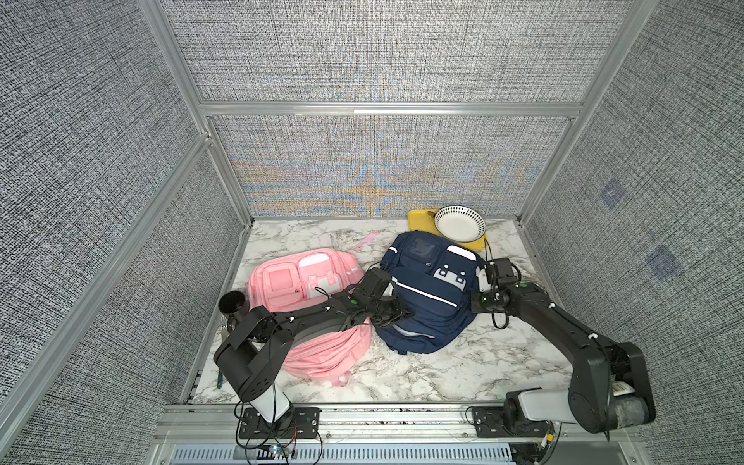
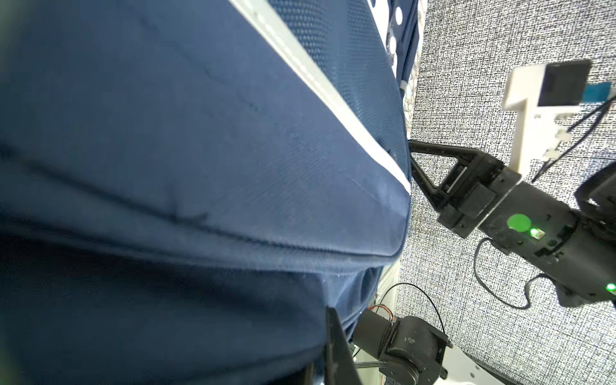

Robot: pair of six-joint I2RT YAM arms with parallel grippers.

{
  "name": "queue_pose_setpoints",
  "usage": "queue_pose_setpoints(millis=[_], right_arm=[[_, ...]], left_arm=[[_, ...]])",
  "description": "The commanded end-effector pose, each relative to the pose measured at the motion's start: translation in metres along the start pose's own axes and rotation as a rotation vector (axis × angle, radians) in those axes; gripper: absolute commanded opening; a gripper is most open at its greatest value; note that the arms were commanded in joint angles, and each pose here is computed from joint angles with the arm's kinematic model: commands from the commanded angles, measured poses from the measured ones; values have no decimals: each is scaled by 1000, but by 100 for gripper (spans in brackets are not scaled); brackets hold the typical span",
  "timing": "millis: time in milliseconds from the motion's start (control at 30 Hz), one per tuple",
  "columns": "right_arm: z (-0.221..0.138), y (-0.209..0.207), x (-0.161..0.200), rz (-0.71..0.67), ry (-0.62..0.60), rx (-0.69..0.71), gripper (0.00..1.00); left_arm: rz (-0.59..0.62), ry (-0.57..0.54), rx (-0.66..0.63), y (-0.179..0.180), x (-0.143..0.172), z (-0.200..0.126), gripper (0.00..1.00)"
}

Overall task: Zip up the backpack
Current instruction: Zip the zipper on the backpack.

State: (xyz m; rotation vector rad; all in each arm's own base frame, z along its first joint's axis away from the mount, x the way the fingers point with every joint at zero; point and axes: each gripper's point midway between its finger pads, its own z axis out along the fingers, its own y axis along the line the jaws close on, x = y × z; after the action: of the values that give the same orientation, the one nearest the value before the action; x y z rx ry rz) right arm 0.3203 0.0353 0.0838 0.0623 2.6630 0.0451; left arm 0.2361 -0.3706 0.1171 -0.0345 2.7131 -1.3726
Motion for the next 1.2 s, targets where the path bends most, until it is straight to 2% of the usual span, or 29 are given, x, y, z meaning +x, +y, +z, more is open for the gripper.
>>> queue_pose_setpoints(millis=[0,133,333,667,1000,1033,1100,1167], right_arm=[[-5,-48,-31,13,-119,241,0],[0,-62,-31,25,-106,278,0],[4,-58,-35,40,-111,241,0],[15,-72,-44,83,-128,274,0],[13,-84,-50,106,-153,288,0],[12,-82,-50,106,-161,279,0],[5,-80,-55,119,-190,266,0],[-4,-72,-58,133,-208,218,20]], left_arm=[[1,38,-53,12,7,-3,0],[1,37,-63,15,8,-4,0],[-5,57,-51,13,11,3,0],[-55,109,12,9,27,42,0],[3,221,44,-20,64,77,0],[3,226,42,-20,66,78,2],[7,218,31,-19,66,76,18],[30,192,1,-17,64,68,41]])
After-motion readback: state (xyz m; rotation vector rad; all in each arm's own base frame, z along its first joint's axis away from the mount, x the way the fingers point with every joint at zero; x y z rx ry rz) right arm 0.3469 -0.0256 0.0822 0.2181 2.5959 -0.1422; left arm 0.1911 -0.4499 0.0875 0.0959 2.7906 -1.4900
